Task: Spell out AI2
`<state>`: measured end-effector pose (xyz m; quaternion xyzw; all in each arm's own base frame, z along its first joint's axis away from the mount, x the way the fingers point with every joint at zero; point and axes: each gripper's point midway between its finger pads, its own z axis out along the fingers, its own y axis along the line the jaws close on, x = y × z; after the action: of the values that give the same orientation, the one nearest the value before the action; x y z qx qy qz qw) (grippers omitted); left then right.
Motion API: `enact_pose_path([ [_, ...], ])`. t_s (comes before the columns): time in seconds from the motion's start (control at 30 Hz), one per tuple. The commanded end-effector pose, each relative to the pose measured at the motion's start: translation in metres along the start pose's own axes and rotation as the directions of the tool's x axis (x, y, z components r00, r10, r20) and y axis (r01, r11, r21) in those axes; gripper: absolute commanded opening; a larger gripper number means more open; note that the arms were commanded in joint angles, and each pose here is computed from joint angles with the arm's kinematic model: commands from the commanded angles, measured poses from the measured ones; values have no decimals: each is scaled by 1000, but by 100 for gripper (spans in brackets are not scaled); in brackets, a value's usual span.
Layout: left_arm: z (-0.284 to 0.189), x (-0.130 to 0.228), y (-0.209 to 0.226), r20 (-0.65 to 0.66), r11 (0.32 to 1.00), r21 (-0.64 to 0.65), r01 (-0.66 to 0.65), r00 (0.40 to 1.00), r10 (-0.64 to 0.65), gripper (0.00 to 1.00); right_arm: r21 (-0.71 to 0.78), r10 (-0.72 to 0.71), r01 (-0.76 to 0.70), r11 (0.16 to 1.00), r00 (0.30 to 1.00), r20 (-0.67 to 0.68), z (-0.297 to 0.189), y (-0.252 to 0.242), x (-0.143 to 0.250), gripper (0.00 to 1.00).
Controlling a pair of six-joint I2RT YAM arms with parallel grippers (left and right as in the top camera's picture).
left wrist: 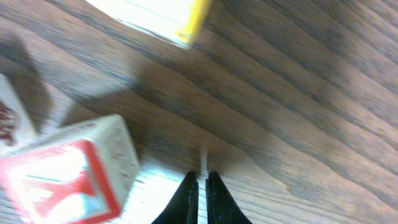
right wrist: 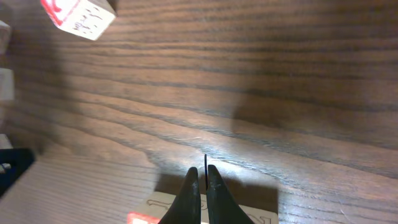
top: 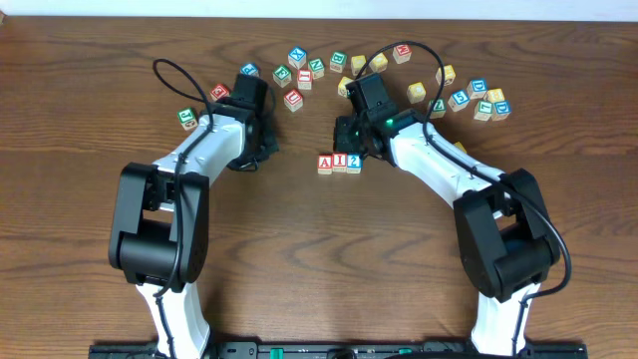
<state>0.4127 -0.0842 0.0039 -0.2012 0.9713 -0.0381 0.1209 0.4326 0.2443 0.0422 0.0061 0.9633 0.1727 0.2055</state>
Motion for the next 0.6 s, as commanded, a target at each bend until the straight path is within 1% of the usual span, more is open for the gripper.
enact_pose_path([
  [0.0, -10, -6, 4, 27, 1000, -4, 16, 999, -16, 7, 6, 4, -4, 1000, 1000, -12, 8, 2, 3, 1],
  [0.3, -10, -6, 4, 27, 1000, -4, 16, 999, -16, 7, 9, -10, 11, 1000, 999, -36, 20, 6, 14, 1],
  [0.57, -10, -6, 4, 27, 1000, -4, 16, 999, -16, 7, 1, -10, 10, 1000, 999, -44, 23, 6, 16, 1],
])
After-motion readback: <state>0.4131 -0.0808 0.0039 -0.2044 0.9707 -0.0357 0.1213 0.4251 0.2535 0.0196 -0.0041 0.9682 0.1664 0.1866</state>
